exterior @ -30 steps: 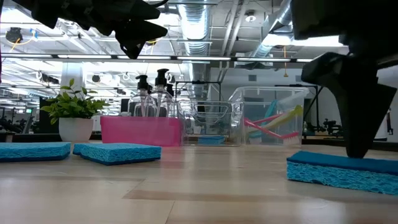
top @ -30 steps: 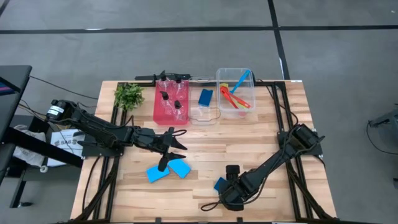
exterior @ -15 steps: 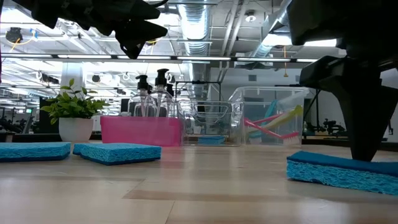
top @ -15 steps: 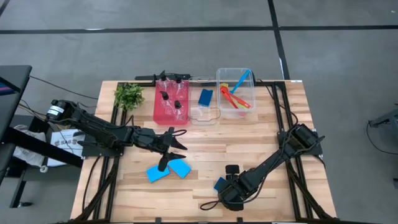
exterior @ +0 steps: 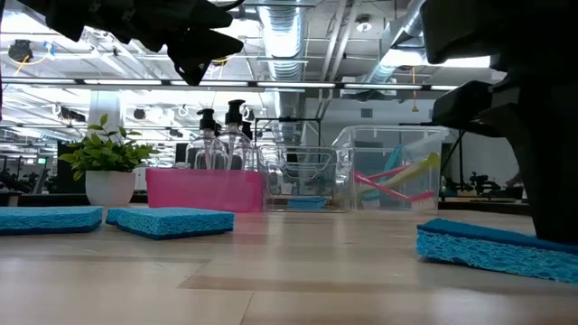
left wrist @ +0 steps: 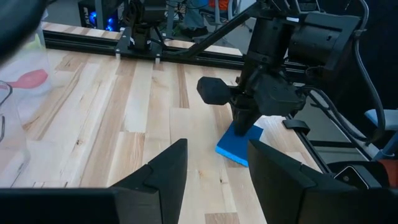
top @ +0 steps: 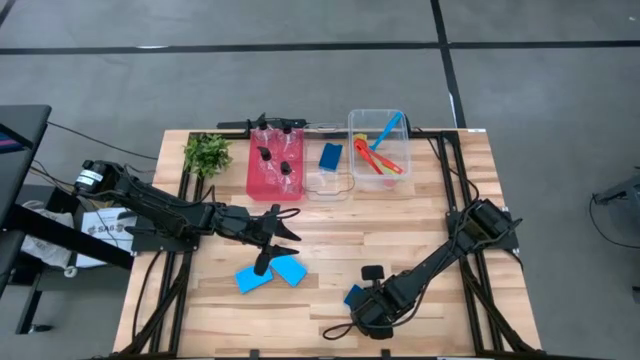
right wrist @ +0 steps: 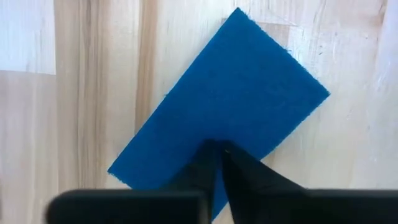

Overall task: Pick & Place Kitchen Sink Supplies
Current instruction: Put the bottom blue sponge into the left transparent bin

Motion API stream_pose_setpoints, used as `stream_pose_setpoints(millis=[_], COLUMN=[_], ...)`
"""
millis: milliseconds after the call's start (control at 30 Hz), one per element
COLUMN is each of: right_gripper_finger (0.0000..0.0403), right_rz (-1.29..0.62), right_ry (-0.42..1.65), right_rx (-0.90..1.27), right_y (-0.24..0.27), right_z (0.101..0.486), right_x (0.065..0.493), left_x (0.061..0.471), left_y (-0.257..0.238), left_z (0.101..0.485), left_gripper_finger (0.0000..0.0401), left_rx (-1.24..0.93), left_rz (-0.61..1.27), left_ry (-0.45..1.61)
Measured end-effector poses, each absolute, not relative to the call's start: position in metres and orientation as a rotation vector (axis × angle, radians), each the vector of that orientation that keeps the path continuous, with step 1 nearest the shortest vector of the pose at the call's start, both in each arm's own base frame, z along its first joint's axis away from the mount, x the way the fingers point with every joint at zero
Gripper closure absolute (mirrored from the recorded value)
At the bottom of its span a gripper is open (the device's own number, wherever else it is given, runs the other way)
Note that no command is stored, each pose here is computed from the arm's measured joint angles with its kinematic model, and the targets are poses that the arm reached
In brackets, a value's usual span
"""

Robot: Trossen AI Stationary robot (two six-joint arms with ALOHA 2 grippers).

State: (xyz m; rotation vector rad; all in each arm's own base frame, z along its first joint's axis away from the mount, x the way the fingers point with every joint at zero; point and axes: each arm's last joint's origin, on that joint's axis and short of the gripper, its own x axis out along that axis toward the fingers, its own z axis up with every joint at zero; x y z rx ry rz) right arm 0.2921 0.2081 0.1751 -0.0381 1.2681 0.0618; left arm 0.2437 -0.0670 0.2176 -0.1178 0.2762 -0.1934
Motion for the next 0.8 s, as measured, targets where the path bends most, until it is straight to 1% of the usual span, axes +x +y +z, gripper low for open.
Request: stream_pose_setpoints(millis=[67,100,367,567,800], right_gripper_finger=[0.0394,0.0398,0.0365,0.0316,0.0232], right_rz=[0.064,0.064,0.037,0.031,0.012], right_ry=[1.270,1.270,1.266,1.257,1.254], right_rx=[-0.042,-0.043,0.000,0.007,0.031], right_y=[0.2078,0.2078,0.2072,0.2097,0.2096], right_z=[0.1749,0.1749,0.1777,0.1793,0.1792], right_x=[0.2921,0.2921,0.2913,0.2889,0.2893], left_x=[0.2436,0.2436,0.2436,0.2436,0.2436], left_y=[-0.0670,-0.0670,-0.0670,-0.0670,-0.0670], left_z=[0.2176,0.2176,0.2176,0.2176,0.2176], left_gripper_finger=[0.0233,0.0233,0.0233,0.0233,0.0233], left_rx=[-0.118,-0.118,-0.118,-0.117,-0.118], left_rz=[-0.193,-0.193,-0.193,-0.193,-0.194], left_ry=[0.276,0.276,0.276,0.276,0.276])
